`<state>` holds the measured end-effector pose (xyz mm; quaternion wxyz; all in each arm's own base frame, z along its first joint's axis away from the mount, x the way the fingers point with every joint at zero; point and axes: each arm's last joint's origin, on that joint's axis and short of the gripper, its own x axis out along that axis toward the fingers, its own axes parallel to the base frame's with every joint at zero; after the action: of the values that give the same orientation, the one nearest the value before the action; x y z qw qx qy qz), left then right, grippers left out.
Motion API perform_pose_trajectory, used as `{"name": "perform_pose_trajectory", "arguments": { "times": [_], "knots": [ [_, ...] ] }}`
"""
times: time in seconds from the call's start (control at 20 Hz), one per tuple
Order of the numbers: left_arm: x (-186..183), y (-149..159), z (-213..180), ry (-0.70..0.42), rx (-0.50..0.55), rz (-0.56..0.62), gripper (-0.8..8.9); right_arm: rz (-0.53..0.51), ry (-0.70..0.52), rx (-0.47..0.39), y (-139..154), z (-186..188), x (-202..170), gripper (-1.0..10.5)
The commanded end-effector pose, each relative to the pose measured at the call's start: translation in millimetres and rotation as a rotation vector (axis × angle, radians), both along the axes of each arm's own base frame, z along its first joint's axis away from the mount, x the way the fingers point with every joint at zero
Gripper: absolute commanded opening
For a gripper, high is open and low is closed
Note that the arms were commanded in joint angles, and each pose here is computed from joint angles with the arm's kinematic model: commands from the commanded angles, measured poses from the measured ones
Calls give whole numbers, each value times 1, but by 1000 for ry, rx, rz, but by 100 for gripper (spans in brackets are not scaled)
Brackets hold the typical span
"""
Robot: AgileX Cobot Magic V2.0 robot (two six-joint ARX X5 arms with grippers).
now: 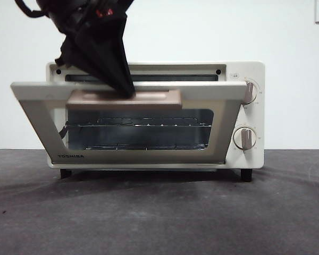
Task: The left arm flap open the oven, the right arm pick bread and place it into oven, the left arm flap close the oven
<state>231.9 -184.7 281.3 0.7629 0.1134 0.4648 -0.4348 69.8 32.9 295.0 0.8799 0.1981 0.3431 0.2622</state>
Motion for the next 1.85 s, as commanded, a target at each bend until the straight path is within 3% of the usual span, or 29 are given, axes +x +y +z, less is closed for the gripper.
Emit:
{"name": "perform_pose_trajectory", "arguments": {
  "times": [0.05, 0.3, 0.55, 0.8, 1.15, 1.45, 1.65, 1.85],
  "knots": [
    [1, -3, -12, -24, 14, 57, 16, 3, -7, 11, 0, 2, 0, 64],
    [-19, 2, -24, -49, -6, 111, 16, 6, -15, 7, 1, 3, 0, 64],
    [-32, 7, -44, -57, -91, 201, 16, 8, -20, 6, 1, 3, 0, 64],
    [-41, 5, -55, -85, -79, 228, 16, 8, -20, 6, 1, 3, 0, 64],
    [-51, 2, -66, -39, -70, 222, 15, 11, -15, 2, 0, 2, 0, 64],
    [-57, 3, -68, 104, -98, 174, 15, 10, -15, 2, 0, 2, 0, 64],
    [-61, 5, -54, 133, -114, 116, 16, 59, -10, 23, 2, 3, 0, 64],
    [-79, 23, -10, 77, -152, 93, 16, 182, 43, 88, 9, 2, 11, 64]
  ]
}}
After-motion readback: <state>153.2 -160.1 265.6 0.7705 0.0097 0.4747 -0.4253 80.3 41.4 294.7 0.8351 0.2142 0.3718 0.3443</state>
